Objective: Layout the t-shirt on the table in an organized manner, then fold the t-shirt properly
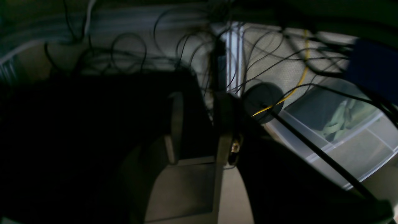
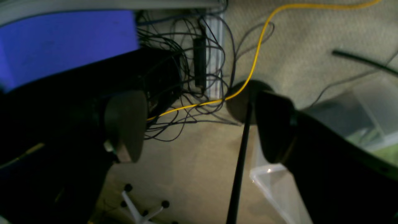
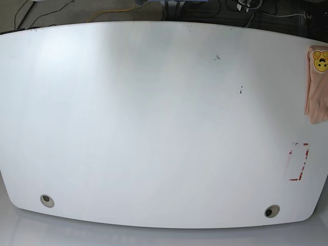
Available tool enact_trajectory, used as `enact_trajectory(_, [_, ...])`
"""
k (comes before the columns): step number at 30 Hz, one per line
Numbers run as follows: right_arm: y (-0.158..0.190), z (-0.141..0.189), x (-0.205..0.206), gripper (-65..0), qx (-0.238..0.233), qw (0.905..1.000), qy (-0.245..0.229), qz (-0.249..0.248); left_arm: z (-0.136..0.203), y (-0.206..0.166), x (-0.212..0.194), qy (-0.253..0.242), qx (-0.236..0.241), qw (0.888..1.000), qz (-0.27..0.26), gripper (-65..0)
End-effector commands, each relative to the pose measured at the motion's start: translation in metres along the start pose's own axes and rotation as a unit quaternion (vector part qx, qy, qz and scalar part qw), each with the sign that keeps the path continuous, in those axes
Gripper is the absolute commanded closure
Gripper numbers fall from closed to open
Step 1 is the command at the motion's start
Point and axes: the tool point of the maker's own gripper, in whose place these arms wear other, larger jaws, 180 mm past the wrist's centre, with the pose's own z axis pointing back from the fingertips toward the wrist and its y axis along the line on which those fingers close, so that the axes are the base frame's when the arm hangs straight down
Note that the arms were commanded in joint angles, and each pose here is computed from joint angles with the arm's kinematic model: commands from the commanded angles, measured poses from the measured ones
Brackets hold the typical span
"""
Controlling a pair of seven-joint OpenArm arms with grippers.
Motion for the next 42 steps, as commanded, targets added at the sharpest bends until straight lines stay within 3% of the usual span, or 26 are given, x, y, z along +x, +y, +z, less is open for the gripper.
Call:
enact_trajectory(1, [-0.008, -0.002, 0.001, -51.7, -0.005, 1.0, -0.001, -0.007, -0.007, 0.004, 0.003, 0.006, 0.0, 1.0, 0.011, -15.6])
enact_trajectory(6, [-0.012, -0.015, 0.013, -51.7, -0.014, 0.9996, -0.011, -0.021, -0.019, 0.006, 0.009, 0.023, 0.001, 0.999, 0.03, -15.6])
enact_trajectory(17, [-0.021, -0.037, 0.019, -52.2, -0.028, 0.9981, 0.019, -0.052, -0.034, 0.001, 0.02, 0.053, -0.006, 0.998, 0.041, -15.6])
enact_trajectory(25, [-0.021, -0.047, 0.023, -52.3, -0.057, 0.9972, 0.046, 0.012, -0.037, 0.017, 0.015, 0.082, 0.053, 0.995, 0.007, -15.6])
enact_trajectory(33, [-0.024, -0.051, 0.036, -52.5, -0.077, 0.9962, 0.037, 0.015, -0.04, 0.007, 0.017, 0.083, 0.053, 0.995, 0.001, -15.6])
enact_trajectory(42, [-0.007, -0.059, 0.044, -52.0, -0.06, 0.9963, 0.04, 0.046, -0.04, 0.007, 0.017, 0.083, 0.055, 0.995, 0.0, -15.6])
